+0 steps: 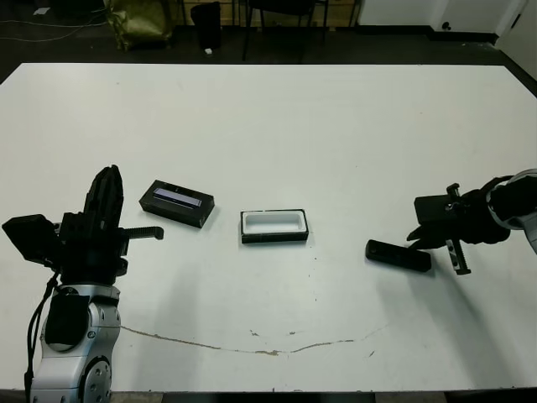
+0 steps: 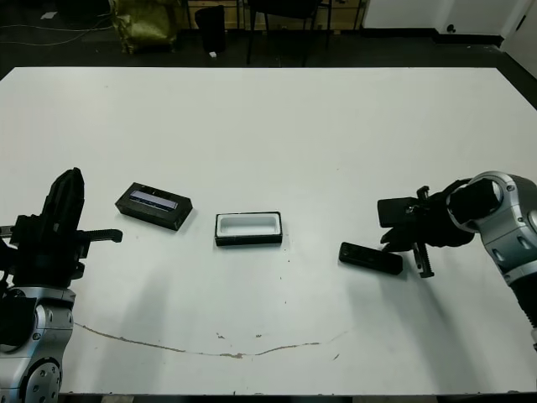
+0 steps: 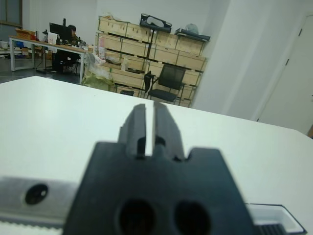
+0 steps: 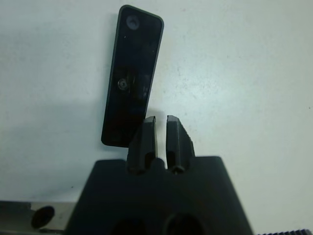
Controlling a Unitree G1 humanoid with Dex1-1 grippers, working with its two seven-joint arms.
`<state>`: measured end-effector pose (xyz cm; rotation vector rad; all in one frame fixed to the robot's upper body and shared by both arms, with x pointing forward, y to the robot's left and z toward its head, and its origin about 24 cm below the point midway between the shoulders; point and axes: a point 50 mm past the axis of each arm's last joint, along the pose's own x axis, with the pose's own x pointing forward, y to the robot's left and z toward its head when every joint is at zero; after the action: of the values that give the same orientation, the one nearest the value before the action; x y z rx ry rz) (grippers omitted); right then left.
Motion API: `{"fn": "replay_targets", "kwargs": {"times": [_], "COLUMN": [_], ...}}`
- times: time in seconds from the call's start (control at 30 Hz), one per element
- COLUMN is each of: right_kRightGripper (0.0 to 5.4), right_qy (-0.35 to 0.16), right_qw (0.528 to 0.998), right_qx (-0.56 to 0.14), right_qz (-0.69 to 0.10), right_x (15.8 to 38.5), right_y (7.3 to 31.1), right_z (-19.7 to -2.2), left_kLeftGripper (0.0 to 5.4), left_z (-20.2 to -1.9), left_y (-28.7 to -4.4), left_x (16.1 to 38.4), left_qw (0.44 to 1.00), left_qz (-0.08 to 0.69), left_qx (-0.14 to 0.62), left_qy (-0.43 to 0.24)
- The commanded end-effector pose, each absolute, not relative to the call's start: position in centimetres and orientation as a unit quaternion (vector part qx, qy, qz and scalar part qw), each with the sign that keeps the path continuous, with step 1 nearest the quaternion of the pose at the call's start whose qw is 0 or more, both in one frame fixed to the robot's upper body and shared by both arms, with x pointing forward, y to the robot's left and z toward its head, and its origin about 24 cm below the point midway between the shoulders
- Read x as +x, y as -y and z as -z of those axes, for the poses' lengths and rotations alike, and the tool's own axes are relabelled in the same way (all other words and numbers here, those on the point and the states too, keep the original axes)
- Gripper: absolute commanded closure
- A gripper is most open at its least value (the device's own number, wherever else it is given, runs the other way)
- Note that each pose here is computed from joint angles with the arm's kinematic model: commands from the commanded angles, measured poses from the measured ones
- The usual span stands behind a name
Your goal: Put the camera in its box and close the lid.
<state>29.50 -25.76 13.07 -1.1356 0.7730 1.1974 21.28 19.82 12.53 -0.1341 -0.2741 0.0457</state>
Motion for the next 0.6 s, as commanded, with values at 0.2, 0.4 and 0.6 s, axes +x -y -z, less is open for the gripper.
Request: {"fn": "replay_targets", "kwargs": {"times": [0.2,0.4,0.6], "right_kRightGripper": [5.4,5.4,5.4], "right_qy": [-0.365,-0.368,-0.36], "right_qw": [0.606,0.611,0.604], "right_qx": [-0.506,-0.491,-0.481], "right_qz": [-0.493,-0.5,-0.523], "right_x": [28.96,28.69,28.41], "right_y": [26.86,26.75,26.57], "right_z": [-13.3,-13.25,-13.34], "left_kLeftGripper": [5.39,5.39,5.39], "left_z": [-12.1,-12.09,-12.05], "left_y": [-19.98,-19.99,-20.0], "left_x": [21.12,21.16,21.19], "left_qw": [0.99,0.99,0.99], "left_qz": [-0.027,-0.029,-0.029], "left_qx": [-0.063,-0.061,-0.061], "left_qy": [0.122,0.12,0.121]}}
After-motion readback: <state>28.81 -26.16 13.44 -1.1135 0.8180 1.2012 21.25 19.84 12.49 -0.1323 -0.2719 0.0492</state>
